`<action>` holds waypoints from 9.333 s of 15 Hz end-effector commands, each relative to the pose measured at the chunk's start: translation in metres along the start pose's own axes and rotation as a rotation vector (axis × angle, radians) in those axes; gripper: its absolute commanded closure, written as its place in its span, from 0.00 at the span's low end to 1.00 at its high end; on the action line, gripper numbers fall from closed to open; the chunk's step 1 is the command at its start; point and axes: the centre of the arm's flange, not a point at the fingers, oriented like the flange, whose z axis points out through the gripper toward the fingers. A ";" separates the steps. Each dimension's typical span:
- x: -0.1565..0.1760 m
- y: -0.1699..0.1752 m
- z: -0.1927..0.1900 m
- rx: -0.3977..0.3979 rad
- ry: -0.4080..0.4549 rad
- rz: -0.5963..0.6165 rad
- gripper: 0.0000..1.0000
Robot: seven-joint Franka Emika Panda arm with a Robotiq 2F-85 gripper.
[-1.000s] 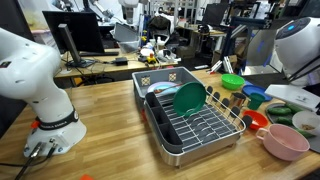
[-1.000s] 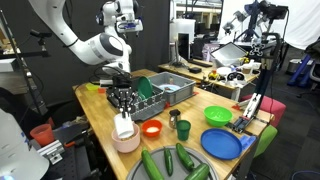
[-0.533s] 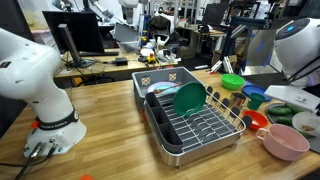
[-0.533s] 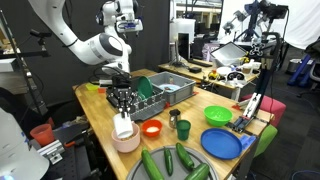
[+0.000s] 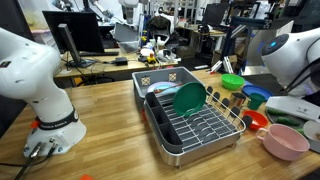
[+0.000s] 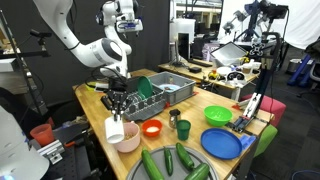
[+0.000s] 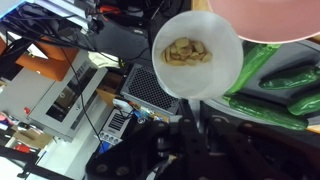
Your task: Pour the things in the white mug into the pink bowl
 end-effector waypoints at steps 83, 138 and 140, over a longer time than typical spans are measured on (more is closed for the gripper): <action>-0.107 -0.064 0.001 -0.117 0.726 -0.083 0.98; 0.038 -0.021 -0.063 0.449 -0.438 0.341 0.98; 0.044 -0.024 -0.068 0.532 -0.515 0.367 0.98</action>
